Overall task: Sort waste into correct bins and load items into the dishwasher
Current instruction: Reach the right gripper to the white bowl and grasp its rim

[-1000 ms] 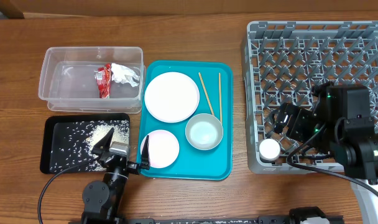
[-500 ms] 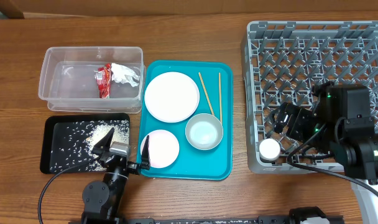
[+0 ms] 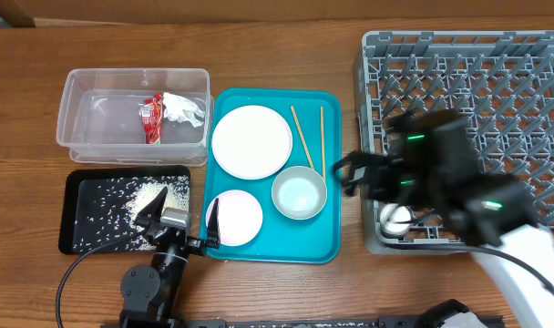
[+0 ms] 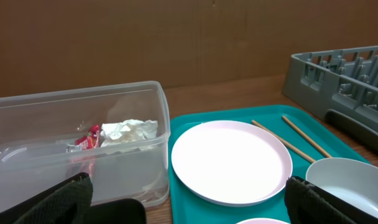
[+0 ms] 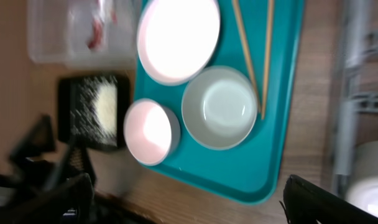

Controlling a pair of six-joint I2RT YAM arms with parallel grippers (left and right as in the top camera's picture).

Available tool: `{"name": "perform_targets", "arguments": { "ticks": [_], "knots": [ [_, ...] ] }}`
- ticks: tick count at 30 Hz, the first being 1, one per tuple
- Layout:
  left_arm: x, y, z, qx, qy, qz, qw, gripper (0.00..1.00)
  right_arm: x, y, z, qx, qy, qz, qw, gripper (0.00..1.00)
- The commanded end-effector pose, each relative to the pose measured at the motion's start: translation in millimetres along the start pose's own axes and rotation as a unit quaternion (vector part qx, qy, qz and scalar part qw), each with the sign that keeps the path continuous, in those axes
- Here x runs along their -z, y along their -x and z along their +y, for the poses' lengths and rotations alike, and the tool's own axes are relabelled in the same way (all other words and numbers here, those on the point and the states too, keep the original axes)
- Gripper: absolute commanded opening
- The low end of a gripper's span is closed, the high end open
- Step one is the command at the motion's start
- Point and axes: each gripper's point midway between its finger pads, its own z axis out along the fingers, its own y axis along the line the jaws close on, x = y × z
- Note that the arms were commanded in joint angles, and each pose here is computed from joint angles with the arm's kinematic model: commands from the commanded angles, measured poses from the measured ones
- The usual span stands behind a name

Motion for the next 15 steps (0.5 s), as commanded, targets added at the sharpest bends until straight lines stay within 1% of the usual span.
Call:
{"name": "perform_targets", "arguments": {
  "ticks": [1, 4, 6, 7, 11, 15],
  "knots": [
    [0, 0, -2, -0.007, -0.006, -0.004, 1.0, 1.0, -45, -11, -20, -0.007, -0.107, 0.016, 0.994, 0.99],
    [0, 0, -2, -0.007, -0.006, -0.004, 1.0, 1.0, -76, -13, -27, -0.002, -0.146, 0.032, 0.989, 0.98],
    [0, 0, -2, -0.007, -0.006, -0.004, 1.0, 1.0, -97, -14, -35, -0.001, -0.166, 0.048, 0.985, 0.95],
    [0, 0, -2, -0.007, -0.006, -0.004, 1.0, 1.0, -115, -15, -46, -0.002, -0.191, 0.061, 0.98, 0.94],
    [0, 0, -2, -0.007, -0.006, -0.004, 1.0, 1.0, -156, -20, -73, -0.003, -0.234, 0.094, 0.968, 0.84],
    [0, 0, -2, -0.007, -0.006, -0.004, 1.0, 1.0, -181, -27, -87, 0.01, -0.241, 0.127, 0.962, 0.71]
  ]
}}
